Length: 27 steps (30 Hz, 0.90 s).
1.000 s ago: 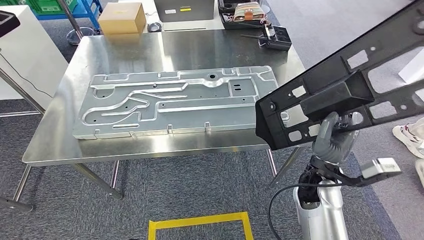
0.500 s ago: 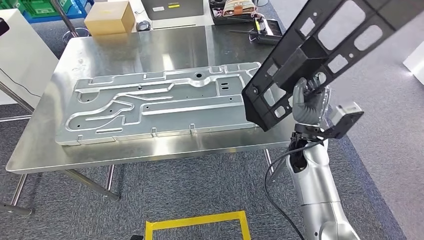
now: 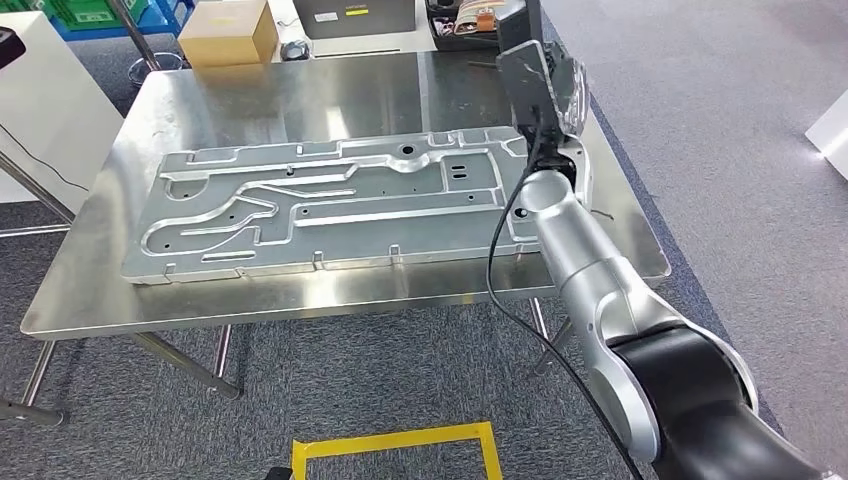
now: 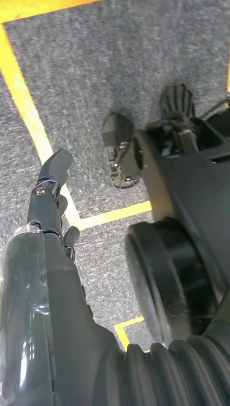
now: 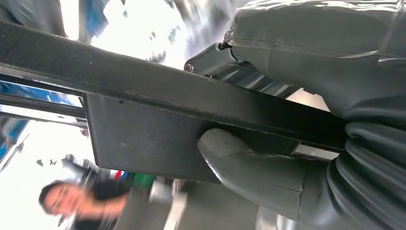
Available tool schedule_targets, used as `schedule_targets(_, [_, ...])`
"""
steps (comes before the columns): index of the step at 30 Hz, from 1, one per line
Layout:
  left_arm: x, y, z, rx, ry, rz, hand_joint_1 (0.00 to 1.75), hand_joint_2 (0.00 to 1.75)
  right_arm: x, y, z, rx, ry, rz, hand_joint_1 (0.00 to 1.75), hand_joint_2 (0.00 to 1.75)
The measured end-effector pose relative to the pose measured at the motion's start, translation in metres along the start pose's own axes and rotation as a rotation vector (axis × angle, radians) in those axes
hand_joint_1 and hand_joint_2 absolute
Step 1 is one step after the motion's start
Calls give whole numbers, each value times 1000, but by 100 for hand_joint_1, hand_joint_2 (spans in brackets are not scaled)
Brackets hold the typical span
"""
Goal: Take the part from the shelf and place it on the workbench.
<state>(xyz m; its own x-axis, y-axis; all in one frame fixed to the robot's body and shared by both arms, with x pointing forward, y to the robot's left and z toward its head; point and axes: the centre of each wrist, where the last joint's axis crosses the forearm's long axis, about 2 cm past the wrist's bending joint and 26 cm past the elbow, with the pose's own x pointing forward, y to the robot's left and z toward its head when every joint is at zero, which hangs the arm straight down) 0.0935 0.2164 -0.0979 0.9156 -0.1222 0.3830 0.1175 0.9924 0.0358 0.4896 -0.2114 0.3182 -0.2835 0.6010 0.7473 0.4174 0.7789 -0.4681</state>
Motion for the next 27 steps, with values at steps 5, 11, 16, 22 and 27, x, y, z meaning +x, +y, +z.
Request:
schedule_targets(5, [7,-12,1,-46,-15,-23,0,175,34,6,-12,-39,-201,443,175,175])
schedule_targets(11, [10,-23,2,-88,-25,-36,0,175,46,19,-7,-9,-522,862,175,175])
schedule_targets(16, [10,-29,4,-103,-28,-51,0,175,43,41,12,59,-712,1087,175,175])
schedule_targets(22, [7,-32,5,-107,-25,-41,0,175,24,60,37,188,-758,1232,175,175])
schedule_targets(27, [3,-32,5,-107,-20,-46,0,175,-2,67,56,266,-712,1285,175,175])
